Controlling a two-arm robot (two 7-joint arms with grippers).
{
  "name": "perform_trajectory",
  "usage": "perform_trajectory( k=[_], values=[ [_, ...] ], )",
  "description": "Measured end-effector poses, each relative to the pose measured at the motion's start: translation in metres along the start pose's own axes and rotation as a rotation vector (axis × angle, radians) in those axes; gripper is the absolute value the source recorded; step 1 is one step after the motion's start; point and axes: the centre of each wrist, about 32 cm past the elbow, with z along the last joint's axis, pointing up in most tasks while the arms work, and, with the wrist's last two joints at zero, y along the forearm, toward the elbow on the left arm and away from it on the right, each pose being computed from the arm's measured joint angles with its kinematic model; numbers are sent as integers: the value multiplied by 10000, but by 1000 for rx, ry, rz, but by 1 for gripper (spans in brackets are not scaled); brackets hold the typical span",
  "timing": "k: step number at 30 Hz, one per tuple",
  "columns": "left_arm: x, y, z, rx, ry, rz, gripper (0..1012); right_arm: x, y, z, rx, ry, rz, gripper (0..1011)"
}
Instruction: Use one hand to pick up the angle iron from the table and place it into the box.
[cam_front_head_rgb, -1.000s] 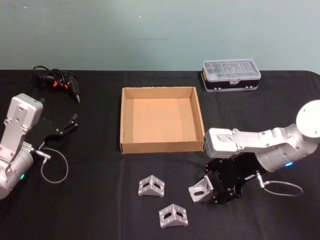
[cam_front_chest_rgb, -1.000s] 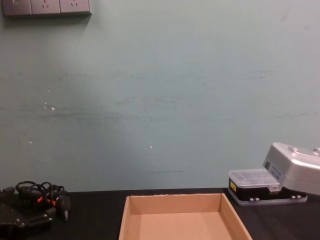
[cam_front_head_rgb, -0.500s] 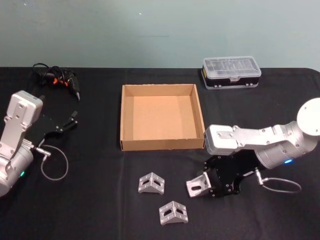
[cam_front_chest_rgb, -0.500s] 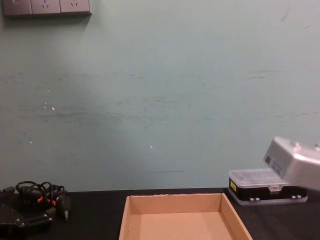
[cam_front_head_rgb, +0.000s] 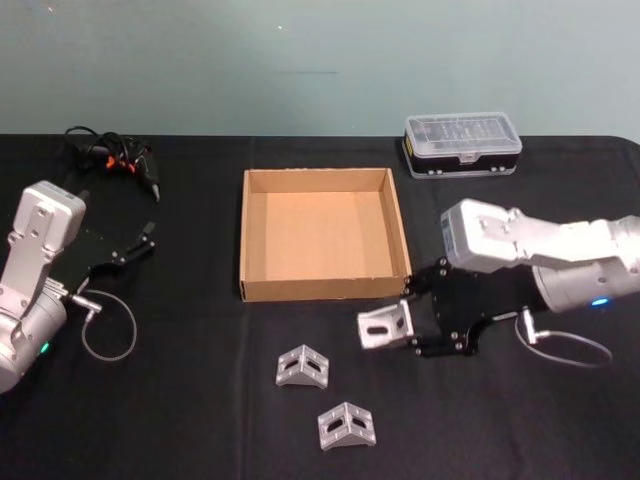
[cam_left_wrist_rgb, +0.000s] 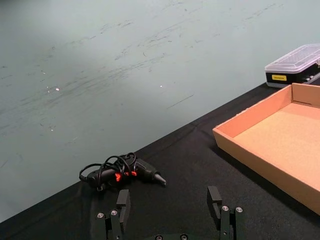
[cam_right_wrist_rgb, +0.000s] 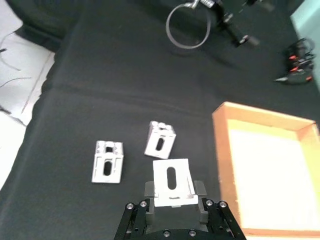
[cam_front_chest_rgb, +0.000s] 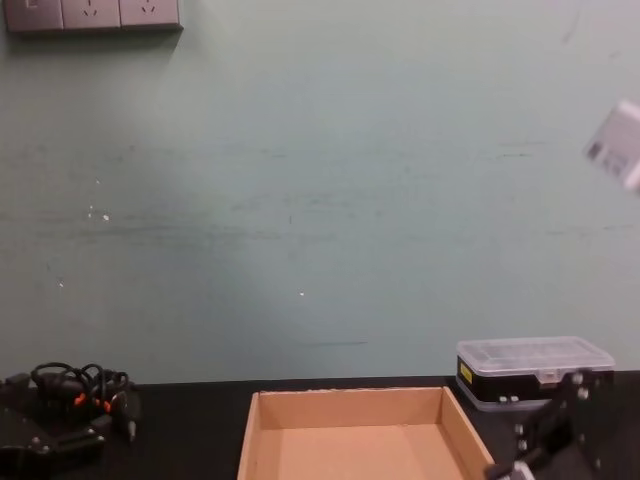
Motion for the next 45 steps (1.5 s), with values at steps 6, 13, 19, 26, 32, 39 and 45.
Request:
perform_trajectory(
  k=[6,13,19,26,32,39,45],
  values=[
    [0,0,0,0,0,0,1011,11,-50,38,8,11,-88,474],
    [0,0,0,0,0,0,1011,50,0,51,-9,67,-250,474],
    [0,0,0,0,0,0,1011,124,130,33,-27,141,-390,474],
    [0,0,0,0,0,0,1011,214,373,18,-37,225,-485,474],
    [0,0,0,0,0,0,1011,269,624,-7,-63,268,-484,474],
    [0,0,0,0,0,0,1011,305,831,-58,-101,315,-470,474],
    [0,0,0,0,0,0,1011,329,939,-104,-124,360,-461,474]
  ],
)
